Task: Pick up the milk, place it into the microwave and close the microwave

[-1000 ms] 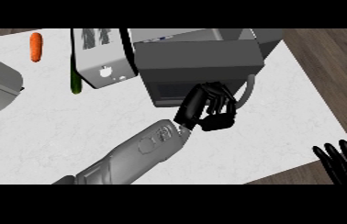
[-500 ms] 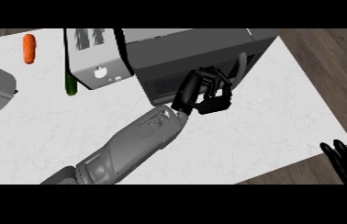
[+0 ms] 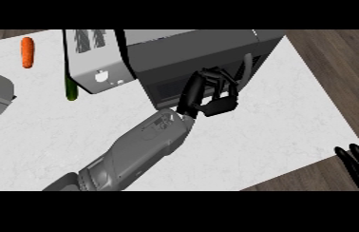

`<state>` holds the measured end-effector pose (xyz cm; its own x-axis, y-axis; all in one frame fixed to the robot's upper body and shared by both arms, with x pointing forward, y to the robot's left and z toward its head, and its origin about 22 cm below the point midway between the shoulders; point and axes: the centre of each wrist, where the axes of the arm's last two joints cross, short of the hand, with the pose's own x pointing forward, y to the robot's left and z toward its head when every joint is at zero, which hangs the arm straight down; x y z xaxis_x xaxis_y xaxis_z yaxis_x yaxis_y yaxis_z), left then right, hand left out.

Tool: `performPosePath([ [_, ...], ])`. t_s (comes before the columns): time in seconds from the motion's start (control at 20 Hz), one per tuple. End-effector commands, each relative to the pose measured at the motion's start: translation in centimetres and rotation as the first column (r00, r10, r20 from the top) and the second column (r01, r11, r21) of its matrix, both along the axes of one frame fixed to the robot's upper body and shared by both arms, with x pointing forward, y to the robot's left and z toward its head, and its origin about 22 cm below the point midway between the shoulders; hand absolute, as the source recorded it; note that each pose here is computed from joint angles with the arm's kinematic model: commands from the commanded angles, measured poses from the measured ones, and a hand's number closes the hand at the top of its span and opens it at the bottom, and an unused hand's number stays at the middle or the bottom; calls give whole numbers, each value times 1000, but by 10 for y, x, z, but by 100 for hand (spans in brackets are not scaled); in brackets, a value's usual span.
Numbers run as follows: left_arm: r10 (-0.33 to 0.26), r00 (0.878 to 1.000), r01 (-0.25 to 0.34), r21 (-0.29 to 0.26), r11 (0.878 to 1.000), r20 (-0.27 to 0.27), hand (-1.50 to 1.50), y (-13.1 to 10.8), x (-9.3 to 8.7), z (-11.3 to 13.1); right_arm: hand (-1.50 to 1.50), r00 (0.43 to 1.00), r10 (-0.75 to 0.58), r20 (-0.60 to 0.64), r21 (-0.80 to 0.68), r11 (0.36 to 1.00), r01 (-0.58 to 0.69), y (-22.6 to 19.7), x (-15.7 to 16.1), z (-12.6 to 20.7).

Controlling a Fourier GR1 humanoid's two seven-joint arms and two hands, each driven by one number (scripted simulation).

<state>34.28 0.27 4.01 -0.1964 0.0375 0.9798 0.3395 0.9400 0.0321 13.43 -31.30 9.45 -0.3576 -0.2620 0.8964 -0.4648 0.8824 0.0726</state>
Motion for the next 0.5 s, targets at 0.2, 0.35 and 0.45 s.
performPosePath([
  [0.2,116,992,-115,-17,993,40,150,7,20,6,-150,997,73,27,8,997,-73,3,3,9],
  [0.35,132,991,-131,-37,991,24,150,9,19,2,-150,995,98,27,-4,995,-98,4,2,12],
  [0.45,139,990,-137,-41,990,36,150,9,20,2,-150,994,108,22,0,994,-108,4,3,13],
])
